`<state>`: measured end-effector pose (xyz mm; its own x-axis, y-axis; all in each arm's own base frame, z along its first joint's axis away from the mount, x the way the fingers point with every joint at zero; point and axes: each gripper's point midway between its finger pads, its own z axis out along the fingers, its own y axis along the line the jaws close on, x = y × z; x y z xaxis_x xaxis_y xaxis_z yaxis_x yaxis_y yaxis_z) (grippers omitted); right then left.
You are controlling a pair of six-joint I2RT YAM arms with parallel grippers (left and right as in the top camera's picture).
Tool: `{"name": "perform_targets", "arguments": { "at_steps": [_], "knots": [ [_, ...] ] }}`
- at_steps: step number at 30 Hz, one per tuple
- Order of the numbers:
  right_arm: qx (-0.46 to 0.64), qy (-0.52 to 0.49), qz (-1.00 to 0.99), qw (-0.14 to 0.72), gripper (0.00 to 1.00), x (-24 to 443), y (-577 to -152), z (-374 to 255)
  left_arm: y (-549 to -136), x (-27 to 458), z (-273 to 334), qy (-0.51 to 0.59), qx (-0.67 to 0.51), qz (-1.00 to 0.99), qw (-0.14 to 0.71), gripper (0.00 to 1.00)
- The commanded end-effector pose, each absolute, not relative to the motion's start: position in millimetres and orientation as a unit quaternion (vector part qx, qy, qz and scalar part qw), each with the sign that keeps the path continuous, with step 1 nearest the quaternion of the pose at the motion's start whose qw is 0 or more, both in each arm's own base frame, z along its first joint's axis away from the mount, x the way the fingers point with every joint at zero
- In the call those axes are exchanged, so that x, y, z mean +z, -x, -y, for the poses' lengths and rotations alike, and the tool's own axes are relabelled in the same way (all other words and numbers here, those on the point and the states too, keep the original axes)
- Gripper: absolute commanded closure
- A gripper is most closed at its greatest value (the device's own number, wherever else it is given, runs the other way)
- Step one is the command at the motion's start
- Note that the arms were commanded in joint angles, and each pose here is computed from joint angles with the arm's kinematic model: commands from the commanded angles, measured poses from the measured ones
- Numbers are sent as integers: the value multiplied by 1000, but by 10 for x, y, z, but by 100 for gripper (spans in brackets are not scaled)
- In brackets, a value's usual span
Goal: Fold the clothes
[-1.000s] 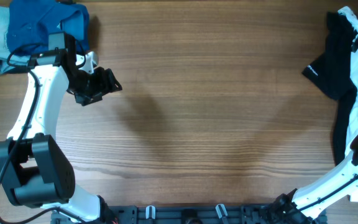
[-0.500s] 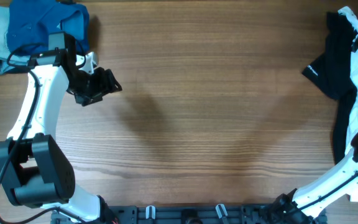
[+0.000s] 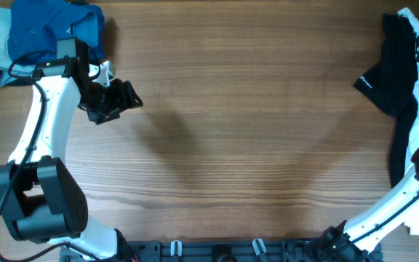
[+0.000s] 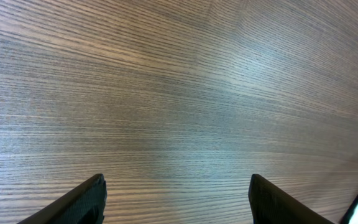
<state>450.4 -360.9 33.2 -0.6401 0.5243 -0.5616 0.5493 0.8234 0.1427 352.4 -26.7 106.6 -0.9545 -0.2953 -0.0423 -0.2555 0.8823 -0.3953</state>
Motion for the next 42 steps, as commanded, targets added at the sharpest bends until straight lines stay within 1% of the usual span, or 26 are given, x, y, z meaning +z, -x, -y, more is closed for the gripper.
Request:
{"name": "perform_targets", "arguments": {
  "at_steps": [1,3,5,7,11,12,13,14,15,16,17,18,22,23,24,25,26,28,32,33,34,35,36,38,39,42],
  "knots": [
    [-51,-296,-873,383,86,1282,-4611,3689,-3566,1119,298,141,-203,-967,58,27],
    [-58,-292,-867,399,85,1501,-4599,3680,-3572,1120,297,140,-203,-967,60,27],
    [-63,-290,-866,403,86,1571,-4590,3681,-3582,1121,295,140,-203,-967,62,27],
    [-57,-293,-871,391,91,1500,-4561,3649,-3592,1122,294,139,-203,-967,64,27],
    [-53,-290,-876,380,91,1396,-4566,3613,-3599,1123,293,139,-203,-967,65,27],
    [-53,-290,-877,380,78,1390,-4565,3616,-3599,1123,293,139,-203,-967,65,27],
    [-55,-286,-878,380,63,1392,-4566,3617,-3599,1123,293,139,-203,-967,65,27],
    [-56,-284,-879,380,60,1392,-4568,3616,-3599,1123,293,139,-203,-967,65,27],
    [-56,-284,-879,380,63,1393,-4566,3618,-3599,1123,293,139,-203,-967,65,27],
    [-56,-284,-879,380,80,1392,-4566,3618,-3599,1123,293,139,-203,-967,65,27],
    [-56,-284,-879,380,91,1393,-4566,3618,-3599,1123,293,139,-203,-967,65,27],
    [-57,-283,-879,380,95,1389,-4566,3618,-3599,1123,293,139,-203,-967,65,27],
    [-60,-284,-879,378,95,1386,-4559,3626,-3599,1123,293,139,-203,-967,65,27],
    [-59,-285,-879,377,91,1374,-4560,3627,-3598,1123,293,139,-203,-967,65,27],
    [-68,-289,-879,373,67,1337,-4546,3663,-3598,1123,293,139,-203,-967,65,27],
    [-78,-294,-879,368,53,1304,-4526,3704,-3597,1123,294,139,-203,-967,65,27],
    [-88,-298,-879,362,46,1264,-4504,3739,-3597,1123,294,139,-203,-967,65,27],
    [-94,-305,-881,349,42,1139,-4475,3783,-3589,1122,295,139,-203,-967,63,27],
    [-88,-307,-886,336,41,941,-4483,3784,-3590,1122,294,139,-203,-967,63,27],
    [-87,-307,-887,333,42,893,-4485,3781,-3591,1122,294,139,-203,-967,64,28],
    [-86,-308,-888,330,49,858,-4484,3783,-3592,1122,294,139,-203,-967,64,28],
    [-86,-308,-888,330,59,856,-4484,3783,-3592,1122,294,139,-203,-967,64,27],
    [-86,-308,-888,330,72,856,-4484,3783,-3592,1122,294,139,-203,-967,64,27],
    [-88,-308,-886,335,94,905,-4497,3795,-3592,1122,294,139,-203,-967,64,27],
    [-90,-307,-885,340,96,955,-4508,3806,-3592,1122,294,139,-203,-967,64,27],
    [-100,-302,-874,367,96,1331,-4524,3815,-3591,1122,294,139,-203,-967,64,27]
  ]
}}
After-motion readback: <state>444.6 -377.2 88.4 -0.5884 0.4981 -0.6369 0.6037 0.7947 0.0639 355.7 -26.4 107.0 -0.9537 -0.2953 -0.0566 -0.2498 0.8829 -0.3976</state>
